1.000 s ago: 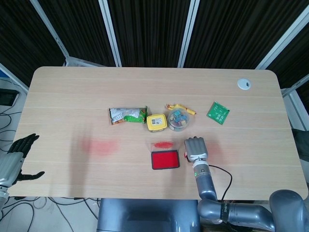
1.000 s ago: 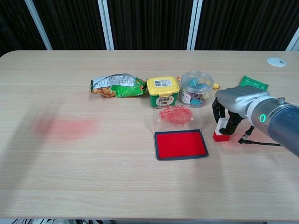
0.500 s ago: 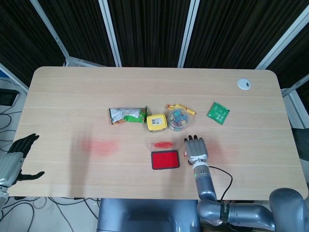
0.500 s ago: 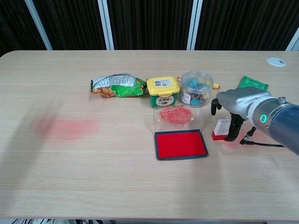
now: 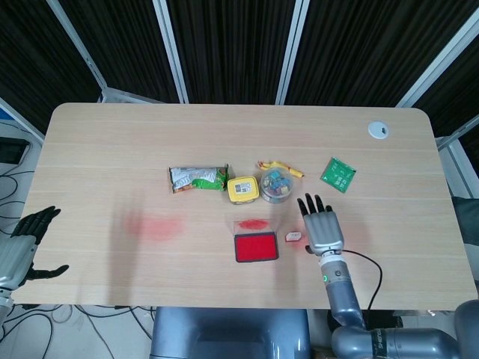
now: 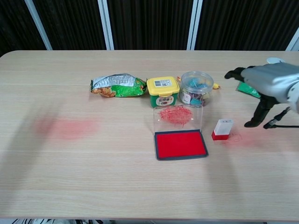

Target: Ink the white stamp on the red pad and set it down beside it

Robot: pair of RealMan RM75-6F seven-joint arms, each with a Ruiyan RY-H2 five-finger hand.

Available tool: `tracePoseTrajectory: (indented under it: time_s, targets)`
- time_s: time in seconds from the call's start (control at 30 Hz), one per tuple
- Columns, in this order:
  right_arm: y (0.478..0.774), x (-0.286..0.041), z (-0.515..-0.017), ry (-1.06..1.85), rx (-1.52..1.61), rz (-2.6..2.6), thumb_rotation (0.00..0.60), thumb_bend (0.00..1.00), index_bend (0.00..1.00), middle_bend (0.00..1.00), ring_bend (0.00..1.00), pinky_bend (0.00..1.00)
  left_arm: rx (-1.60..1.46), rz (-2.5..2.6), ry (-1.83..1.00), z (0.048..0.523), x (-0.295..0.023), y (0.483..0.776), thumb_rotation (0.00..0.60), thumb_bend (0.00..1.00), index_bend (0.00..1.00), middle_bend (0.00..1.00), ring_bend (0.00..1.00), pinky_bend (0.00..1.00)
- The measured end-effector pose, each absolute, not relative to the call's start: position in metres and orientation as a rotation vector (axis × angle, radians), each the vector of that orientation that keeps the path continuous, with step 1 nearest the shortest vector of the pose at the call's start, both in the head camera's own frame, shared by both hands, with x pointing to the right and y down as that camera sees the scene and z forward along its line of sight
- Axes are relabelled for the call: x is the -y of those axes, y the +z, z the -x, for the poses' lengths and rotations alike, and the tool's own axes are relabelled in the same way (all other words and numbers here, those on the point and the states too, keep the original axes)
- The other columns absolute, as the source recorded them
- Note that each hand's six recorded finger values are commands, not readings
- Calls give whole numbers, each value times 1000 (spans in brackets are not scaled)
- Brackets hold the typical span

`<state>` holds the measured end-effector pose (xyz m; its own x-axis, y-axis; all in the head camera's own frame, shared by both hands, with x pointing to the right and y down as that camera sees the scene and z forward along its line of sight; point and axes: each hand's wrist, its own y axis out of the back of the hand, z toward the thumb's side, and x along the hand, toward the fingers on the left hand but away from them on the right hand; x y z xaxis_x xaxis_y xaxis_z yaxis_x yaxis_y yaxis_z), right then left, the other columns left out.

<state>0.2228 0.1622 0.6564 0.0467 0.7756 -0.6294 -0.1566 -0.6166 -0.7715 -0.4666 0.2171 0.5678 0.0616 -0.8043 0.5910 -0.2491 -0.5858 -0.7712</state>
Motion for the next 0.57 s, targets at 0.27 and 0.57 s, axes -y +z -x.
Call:
tracePoseTrajectory:
  time_s: [0.27, 0.57]
  targets:
    - [604, -190, -294, 1514, 840, 1582, 600, 142, 0, 0, 0, 206, -1040, 1842, -1527, 466, -218, 565, 600, 0, 0, 0, 0, 0]
    - [560, -240, -366, 1504, 932, 1543, 600, 136, 0, 0, 0, 206, -1029, 1786, -1506, 466, -218, 563, 600, 0, 0, 0, 0, 0]
